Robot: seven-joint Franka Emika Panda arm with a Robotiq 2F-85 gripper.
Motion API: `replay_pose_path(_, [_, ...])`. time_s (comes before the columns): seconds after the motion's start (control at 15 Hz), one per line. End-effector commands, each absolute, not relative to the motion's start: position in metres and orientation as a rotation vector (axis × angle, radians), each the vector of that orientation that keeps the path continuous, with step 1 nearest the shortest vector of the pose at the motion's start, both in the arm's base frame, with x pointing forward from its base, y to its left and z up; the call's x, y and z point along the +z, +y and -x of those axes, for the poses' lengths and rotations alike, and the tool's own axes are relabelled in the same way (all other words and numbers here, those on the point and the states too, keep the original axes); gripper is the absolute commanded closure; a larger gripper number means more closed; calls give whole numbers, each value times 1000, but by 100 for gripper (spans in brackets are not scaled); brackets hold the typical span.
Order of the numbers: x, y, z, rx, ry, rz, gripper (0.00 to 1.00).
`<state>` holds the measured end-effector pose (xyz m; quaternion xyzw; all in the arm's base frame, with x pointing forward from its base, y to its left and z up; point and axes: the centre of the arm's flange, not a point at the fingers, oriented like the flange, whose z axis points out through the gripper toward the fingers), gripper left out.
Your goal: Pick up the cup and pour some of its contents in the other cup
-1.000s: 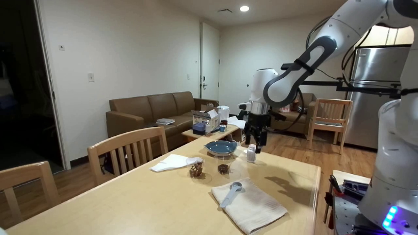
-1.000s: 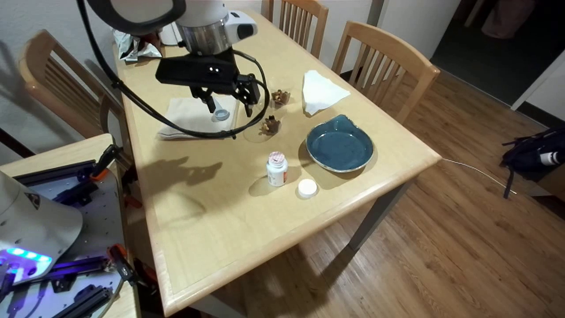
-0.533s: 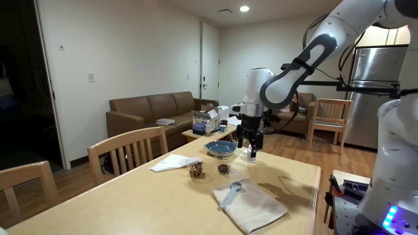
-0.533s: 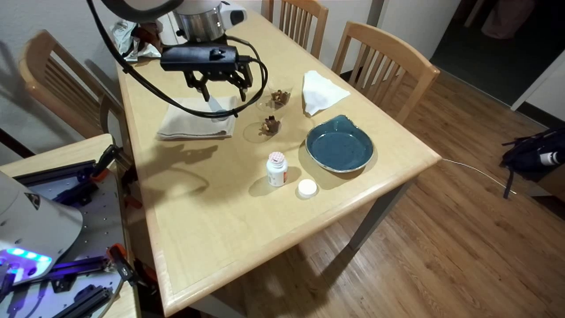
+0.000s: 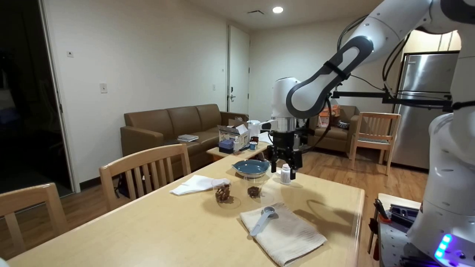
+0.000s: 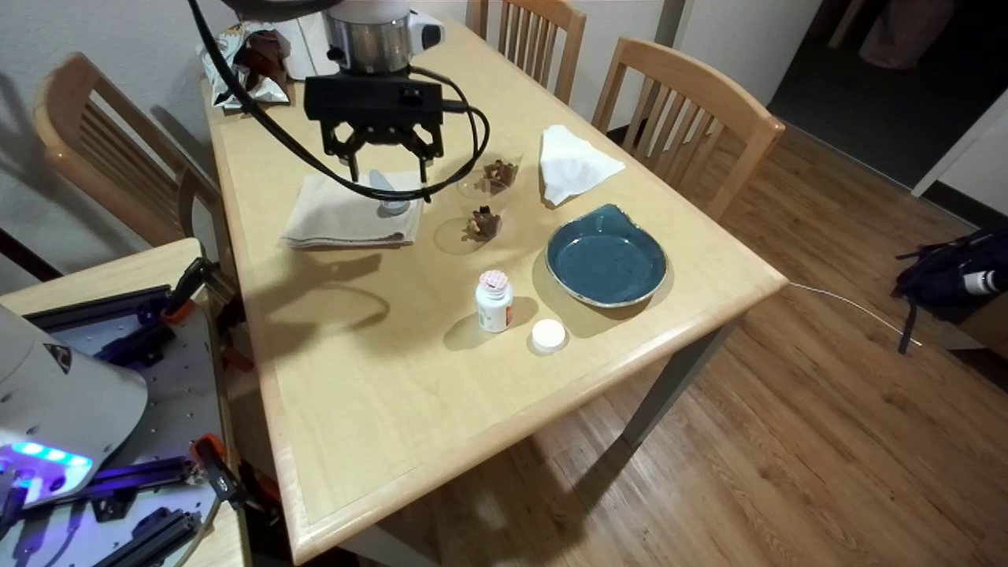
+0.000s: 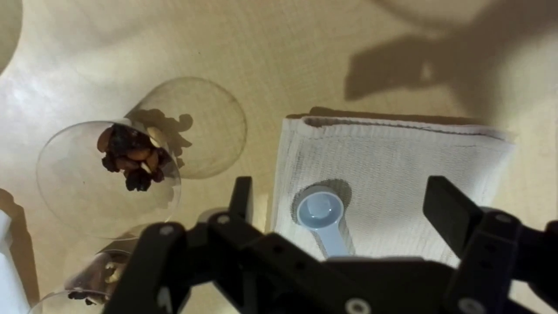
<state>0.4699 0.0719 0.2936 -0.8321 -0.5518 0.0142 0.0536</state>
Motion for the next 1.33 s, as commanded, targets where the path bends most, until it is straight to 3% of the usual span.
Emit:
replay_pose_path(0.0, [290, 73, -494, 125, -1782, 2410, 0])
replay_pose_path(0.07, [292, 75, -478, 74, -1735, 2469, 0])
replay_pose_path(1.27, [255, 79, -512, -136, -1845, 2476, 0])
